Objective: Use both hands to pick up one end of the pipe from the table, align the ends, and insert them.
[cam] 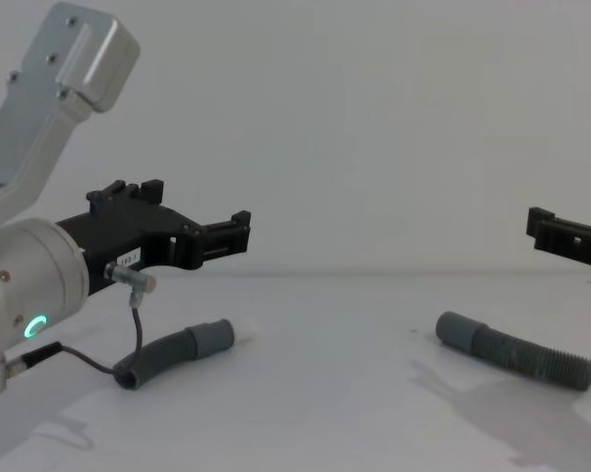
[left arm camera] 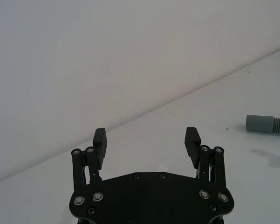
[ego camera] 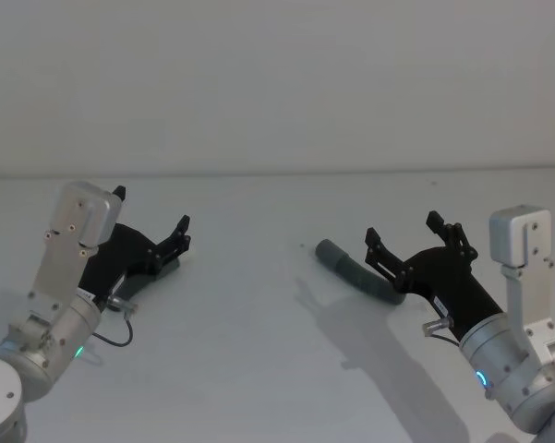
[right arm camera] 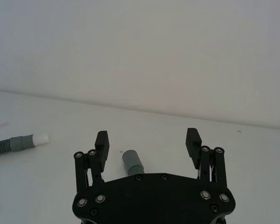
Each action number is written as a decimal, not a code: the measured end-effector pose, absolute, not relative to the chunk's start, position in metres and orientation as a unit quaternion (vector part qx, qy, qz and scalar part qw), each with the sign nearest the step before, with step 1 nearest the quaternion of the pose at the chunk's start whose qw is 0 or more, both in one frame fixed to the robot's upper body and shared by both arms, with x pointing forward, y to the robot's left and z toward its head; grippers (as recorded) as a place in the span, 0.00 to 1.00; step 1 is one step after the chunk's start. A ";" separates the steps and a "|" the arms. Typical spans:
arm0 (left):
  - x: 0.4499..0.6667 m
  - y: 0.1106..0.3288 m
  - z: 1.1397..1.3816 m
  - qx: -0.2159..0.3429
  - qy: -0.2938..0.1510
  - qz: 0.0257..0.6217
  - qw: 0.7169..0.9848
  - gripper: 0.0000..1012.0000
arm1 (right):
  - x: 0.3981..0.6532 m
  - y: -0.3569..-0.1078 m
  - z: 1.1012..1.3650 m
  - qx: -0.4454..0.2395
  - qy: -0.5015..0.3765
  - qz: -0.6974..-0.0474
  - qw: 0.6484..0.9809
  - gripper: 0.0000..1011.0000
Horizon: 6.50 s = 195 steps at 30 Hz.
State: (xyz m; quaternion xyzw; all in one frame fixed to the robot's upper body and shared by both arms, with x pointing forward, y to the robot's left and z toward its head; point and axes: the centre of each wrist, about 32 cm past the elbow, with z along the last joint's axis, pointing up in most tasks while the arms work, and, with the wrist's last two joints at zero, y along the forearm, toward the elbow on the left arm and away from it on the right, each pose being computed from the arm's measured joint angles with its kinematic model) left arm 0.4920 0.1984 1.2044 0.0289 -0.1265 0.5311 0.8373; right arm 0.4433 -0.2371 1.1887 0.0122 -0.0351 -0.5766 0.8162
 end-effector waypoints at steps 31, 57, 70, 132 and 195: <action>0.492 0.198 1.204 0.029 -0.126 0.531 0.837 0.99 | 0.443 -0.237 1.189 0.012 -0.035 -0.577 0.816 0.99; 0.492 0.198 1.204 0.029 -0.126 0.531 0.837 0.99 | 0.443 -0.237 1.189 0.012 -0.035 -0.577 0.816 0.99; 0.492 0.198 1.204 0.029 -0.126 0.531 0.837 0.99 | 0.443 -0.237 1.189 0.012 -0.035 -0.577 0.816 0.99; 0.562 0.237 1.262 0.169 0.048 0.406 0.897 0.99 | 0.443 -0.237 1.189 0.012 -0.035 -0.577 0.816 0.99; 0.570 0.244 1.230 0.225 0.093 0.410 0.879 0.99 | 0.443 -0.237 1.189 0.012 -0.035 -0.577 0.816 0.99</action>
